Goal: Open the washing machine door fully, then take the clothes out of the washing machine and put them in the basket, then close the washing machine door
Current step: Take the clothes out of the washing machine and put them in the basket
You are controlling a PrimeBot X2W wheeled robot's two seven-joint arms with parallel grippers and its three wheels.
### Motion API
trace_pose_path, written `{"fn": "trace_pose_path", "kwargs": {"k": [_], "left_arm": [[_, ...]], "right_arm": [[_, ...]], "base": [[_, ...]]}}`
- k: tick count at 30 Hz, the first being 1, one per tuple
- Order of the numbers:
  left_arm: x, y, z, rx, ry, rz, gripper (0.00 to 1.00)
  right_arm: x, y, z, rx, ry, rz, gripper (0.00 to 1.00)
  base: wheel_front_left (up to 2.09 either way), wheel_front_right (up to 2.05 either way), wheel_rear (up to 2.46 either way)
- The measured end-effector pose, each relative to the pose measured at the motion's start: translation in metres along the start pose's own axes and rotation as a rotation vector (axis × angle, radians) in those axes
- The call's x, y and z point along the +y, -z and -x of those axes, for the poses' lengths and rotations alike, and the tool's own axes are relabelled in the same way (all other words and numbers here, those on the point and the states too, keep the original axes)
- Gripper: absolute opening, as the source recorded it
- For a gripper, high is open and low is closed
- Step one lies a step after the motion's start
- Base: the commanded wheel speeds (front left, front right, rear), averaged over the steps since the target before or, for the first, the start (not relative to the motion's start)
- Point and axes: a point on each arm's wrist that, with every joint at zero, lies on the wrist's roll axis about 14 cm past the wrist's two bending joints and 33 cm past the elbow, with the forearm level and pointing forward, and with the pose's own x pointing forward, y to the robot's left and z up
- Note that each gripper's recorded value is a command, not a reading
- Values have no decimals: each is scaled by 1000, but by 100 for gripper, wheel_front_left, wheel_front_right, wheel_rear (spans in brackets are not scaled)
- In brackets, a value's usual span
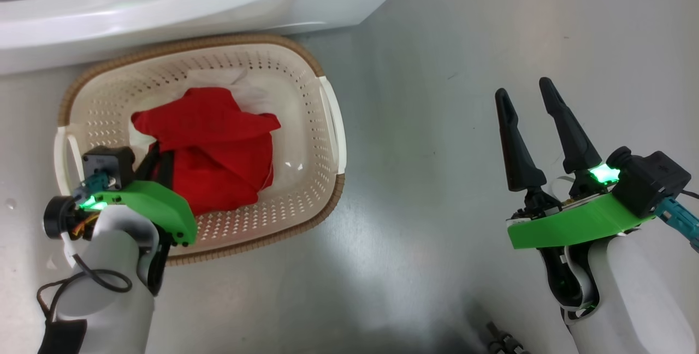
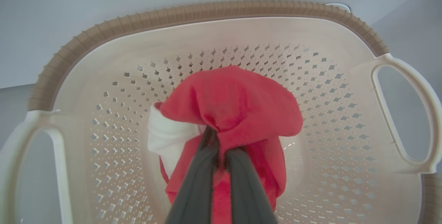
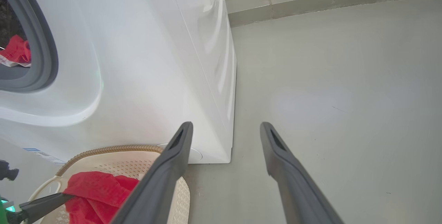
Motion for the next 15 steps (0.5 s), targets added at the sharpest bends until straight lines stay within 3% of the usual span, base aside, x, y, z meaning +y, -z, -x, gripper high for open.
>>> {"fn": "trace_pose_path", "kwargs": {"k": [15], "left_arm": [[0,-42,28,-111,-20,32,100]], "right_arm": [[11,-26,6,-54,-23,7,100]], "base": [[0,0,0]]}}
